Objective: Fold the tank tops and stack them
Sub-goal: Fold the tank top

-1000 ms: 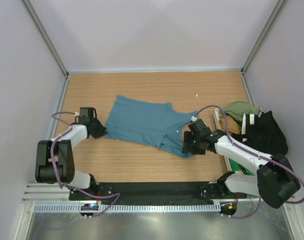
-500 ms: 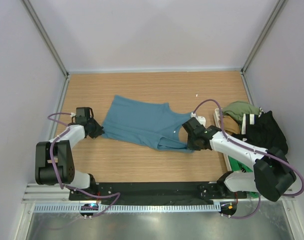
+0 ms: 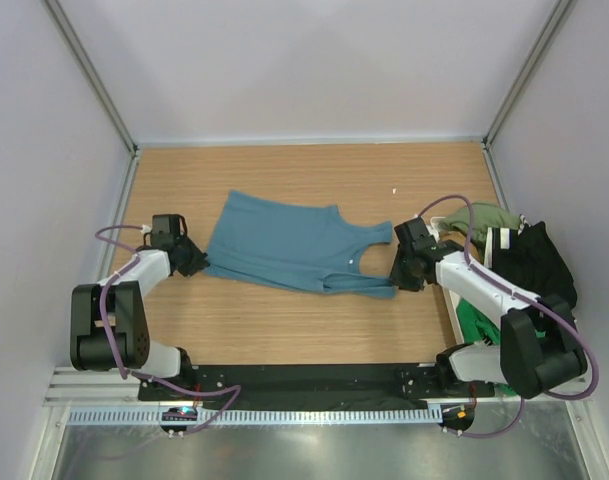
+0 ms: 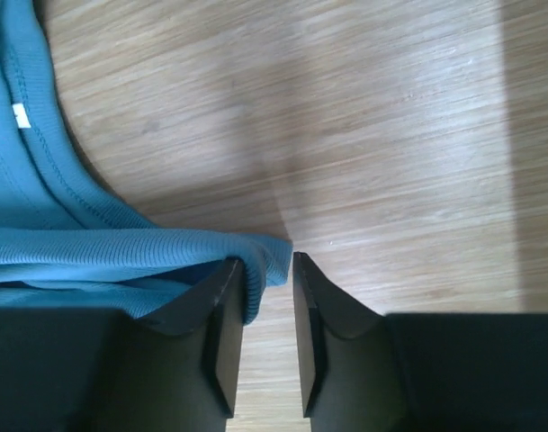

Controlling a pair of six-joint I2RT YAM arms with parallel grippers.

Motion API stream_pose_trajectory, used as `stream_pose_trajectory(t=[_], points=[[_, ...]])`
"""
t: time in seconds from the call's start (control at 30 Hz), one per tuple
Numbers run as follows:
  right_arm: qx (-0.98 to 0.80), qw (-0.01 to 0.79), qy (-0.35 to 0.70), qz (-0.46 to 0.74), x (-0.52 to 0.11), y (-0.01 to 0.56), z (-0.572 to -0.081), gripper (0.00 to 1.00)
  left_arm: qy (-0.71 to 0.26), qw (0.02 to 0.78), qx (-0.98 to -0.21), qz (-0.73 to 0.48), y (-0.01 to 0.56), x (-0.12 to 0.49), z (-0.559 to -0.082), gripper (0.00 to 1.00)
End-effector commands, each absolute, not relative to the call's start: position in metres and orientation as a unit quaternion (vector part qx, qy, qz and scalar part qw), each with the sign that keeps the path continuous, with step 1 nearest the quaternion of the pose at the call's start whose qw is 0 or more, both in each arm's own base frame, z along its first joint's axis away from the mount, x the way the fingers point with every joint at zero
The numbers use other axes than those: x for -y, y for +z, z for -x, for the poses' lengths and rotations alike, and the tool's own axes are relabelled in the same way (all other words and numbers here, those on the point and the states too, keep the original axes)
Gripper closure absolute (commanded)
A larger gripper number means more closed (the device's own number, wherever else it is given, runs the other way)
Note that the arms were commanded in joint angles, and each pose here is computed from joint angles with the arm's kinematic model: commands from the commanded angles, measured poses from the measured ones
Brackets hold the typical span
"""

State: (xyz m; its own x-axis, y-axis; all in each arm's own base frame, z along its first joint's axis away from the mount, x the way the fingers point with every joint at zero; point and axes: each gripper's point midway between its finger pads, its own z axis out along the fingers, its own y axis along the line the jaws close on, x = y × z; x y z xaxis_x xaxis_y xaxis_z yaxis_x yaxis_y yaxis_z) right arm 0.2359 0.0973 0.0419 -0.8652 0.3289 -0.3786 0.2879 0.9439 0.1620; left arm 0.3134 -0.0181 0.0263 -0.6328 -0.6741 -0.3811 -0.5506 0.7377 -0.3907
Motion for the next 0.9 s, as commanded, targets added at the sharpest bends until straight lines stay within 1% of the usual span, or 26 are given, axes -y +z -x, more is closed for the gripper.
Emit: stream_pose_trajectory(t=[0.0,0.07,0.13,0.17,0.23,0.27,0.3,0.33,0.5,0.57,0.67,0.7,0.73,0.87], points=[[-0.967,0.193,0.076,-0.152,-0.104,0.038,-0.240,0.65,-0.123,0.289,-0.886,0.339,0.043,0.012,-0.326,1.00],[-0.968,0.185,0.077,-0.154,-0.106,0.033,-0.241,0.64,-0.125,0.287,-0.887,0.339,0.042,0.013,-0.326,1.00],[-0.965,0.194,0.078,-0.155,-0.106,0.037,-0.246,0.56,-0.128,0.288,-0.886,0.338,0.042,0.014,-0.326,1.00],[-0.965,0.199,0.078,-0.155,-0.106,0.039,-0.249,0.55,-0.130,0.288,-0.887,0.338,0.042,0.015,-0.326,1.00],[-0.960,0.221,0.064,-0.160,-0.100,0.050,-0.256,0.50,-0.134,0.290,-0.886,0.336,0.043,0.016,-0.326,1.00],[-0.958,0.227,0.054,-0.164,-0.096,0.053,-0.258,0.42,-0.135,0.290,-0.886,0.336,0.043,0.016,-0.326,1.00],[-0.956,0.236,0.031,-0.170,-0.087,0.056,-0.258,0.36,-0.135,0.291,-0.885,0.336,0.043,0.016,-0.326,1.00],[-0.955,0.240,0.030,-0.171,-0.086,0.060,-0.260,0.34,-0.136,0.291,-0.885,0.336,0.043,0.016,-0.327,1.00],[-0.956,0.239,0.024,-0.167,-0.085,0.061,-0.263,0.34,-0.141,0.287,-0.886,0.335,0.041,0.019,-0.327,1.00],[-0.956,0.246,0.030,-0.158,-0.087,0.065,-0.266,0.32,-0.143,0.287,-0.886,0.335,0.042,0.019,-0.327,1.00],[-0.945,0.283,0.016,-0.161,-0.078,0.082,-0.275,0.18,-0.144,0.287,-0.886,0.334,0.042,0.019,-0.327,1.00],[-0.943,0.289,0.011,-0.164,-0.075,0.087,-0.275,0.16,-0.144,0.289,-0.886,0.333,0.042,0.020,-0.328,1.00],[-0.942,0.294,0.011,-0.161,-0.075,0.092,-0.277,0.16,-0.146,0.290,-0.885,0.333,0.043,0.020,-0.328,1.00],[-0.946,0.291,0.083,-0.120,-0.102,0.097,-0.276,0.35,-0.147,0.290,-0.885,0.332,0.044,0.021,-0.329,1.00]])
